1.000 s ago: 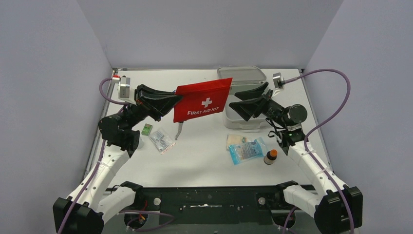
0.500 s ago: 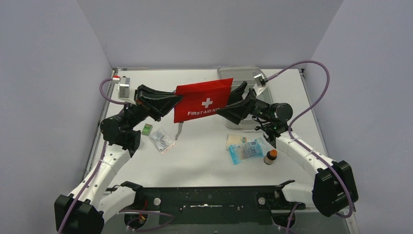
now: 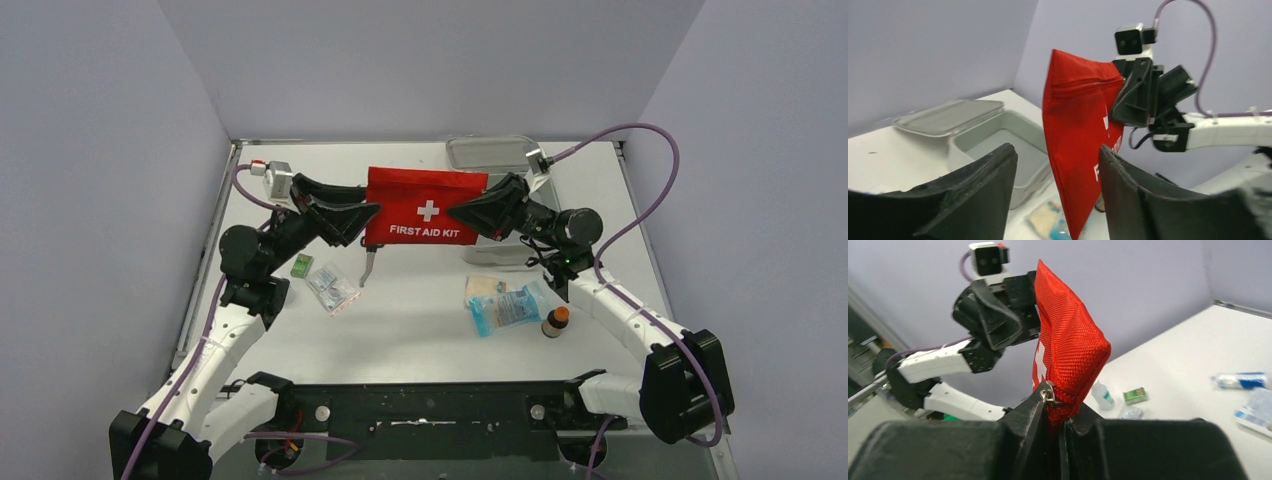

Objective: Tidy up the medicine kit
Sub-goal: Place the medicine pouch inside the medicine box, then pick up the pill bottle at the center of the board.

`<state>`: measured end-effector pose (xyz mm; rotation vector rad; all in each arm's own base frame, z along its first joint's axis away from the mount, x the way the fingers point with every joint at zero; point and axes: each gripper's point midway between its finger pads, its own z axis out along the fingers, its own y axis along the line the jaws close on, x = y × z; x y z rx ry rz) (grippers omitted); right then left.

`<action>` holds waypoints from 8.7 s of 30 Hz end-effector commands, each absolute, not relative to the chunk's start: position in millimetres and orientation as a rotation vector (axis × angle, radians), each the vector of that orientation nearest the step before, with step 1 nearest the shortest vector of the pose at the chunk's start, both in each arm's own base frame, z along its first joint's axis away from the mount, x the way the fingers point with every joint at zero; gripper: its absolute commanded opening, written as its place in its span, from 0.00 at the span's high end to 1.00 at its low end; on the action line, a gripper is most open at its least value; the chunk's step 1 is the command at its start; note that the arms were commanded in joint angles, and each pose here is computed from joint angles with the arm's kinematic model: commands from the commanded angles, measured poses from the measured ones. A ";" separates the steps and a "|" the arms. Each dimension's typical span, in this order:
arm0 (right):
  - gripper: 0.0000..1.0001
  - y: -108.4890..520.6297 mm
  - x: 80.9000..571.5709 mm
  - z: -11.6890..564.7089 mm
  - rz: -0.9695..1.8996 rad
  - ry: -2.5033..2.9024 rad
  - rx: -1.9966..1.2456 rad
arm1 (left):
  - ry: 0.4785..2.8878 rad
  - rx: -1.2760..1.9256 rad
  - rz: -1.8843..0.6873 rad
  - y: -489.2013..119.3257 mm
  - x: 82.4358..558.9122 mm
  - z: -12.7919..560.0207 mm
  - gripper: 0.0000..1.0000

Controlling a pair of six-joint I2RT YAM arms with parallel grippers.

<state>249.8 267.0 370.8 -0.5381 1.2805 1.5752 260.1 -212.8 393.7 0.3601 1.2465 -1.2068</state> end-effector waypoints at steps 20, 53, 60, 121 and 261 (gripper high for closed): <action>0.94 99.0 397.1 247.0 0.575 2.187 -0.168 | 1.695 0.385 -0.580 -164.3 309.7 250.5 0.03; 0.84 138.8 496.7 132.2 0.881 2.327 -0.251 | 1.809 0.245 -0.327 -122.9 314.1 232.7 0.03; 0.61 114.6 514.1 114.2 0.711 2.387 -0.163 | 1.813 0.252 -0.327 -123.6 314.4 231.1 0.03; 0.28 140.6 456.0 162.2 0.300 2.353 -0.090 | 2.057 -0.044 0.012 -63.4 325.9 198.3 0.03; 0.75 379.9 295.2 255.1 0.349 1.169 -1.397 | 1.840 -0.083 -1.379 -220.5 304.4 267.2 0.91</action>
